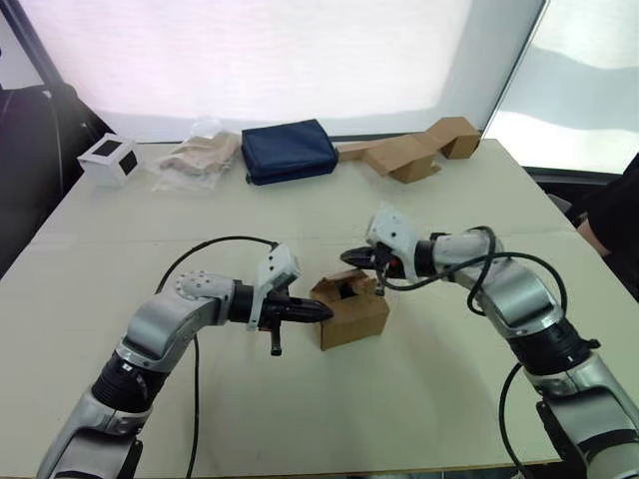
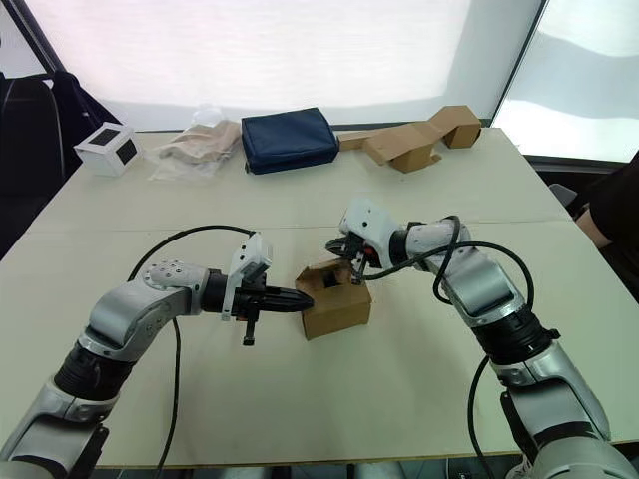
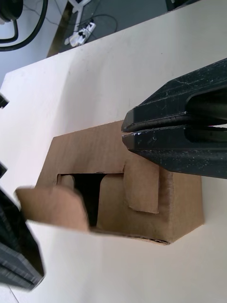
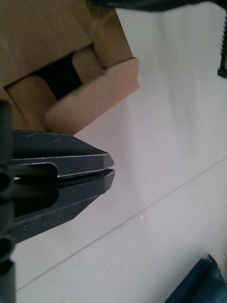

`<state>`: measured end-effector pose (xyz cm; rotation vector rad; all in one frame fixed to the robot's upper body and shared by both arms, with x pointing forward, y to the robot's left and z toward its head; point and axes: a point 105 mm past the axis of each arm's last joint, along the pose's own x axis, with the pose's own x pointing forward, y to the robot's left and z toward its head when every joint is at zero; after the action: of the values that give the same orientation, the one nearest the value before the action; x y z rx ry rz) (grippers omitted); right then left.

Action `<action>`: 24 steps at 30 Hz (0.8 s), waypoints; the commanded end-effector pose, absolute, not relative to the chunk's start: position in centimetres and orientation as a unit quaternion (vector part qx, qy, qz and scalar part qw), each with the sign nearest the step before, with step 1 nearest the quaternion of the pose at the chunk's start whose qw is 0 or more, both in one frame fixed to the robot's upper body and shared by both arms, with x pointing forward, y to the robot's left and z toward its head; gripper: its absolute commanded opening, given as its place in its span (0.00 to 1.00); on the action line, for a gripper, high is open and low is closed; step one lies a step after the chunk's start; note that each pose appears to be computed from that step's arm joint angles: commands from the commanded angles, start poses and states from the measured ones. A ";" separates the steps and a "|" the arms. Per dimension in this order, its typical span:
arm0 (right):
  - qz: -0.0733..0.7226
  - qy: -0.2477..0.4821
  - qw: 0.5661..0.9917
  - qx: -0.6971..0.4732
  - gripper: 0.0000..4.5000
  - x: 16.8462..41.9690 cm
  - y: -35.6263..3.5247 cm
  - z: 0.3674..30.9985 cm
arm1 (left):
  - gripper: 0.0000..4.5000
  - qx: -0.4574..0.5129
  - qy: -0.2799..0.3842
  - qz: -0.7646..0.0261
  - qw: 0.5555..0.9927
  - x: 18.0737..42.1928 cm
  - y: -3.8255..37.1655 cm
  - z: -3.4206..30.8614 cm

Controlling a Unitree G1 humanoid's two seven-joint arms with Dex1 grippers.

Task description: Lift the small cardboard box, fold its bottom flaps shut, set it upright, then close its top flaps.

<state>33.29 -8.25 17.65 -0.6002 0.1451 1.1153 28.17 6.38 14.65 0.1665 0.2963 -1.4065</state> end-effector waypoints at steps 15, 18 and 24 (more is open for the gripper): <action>0.536 0.058 0.800 -0.264 0.00 31.1 -8.1 17.8 | 0.01 0.040 0.077 -0.605 0.791 30.6 6.9 18.0; 0.536 0.057 0.801 -0.263 0.00 31.1 -8.1 17.9 | 0.01 0.046 0.080 -0.602 0.793 30.9 6.4 17.3; 0.533 0.056 0.804 -0.259 0.00 31.0 -8.0 18.0 | 0.01 0.069 0.088 -0.592 0.798 31.8 5.6 15.2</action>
<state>31.36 -8.41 16.63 -0.5558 0.1816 1.1400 31.70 6.12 14.62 0.1184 0.2361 -1.2619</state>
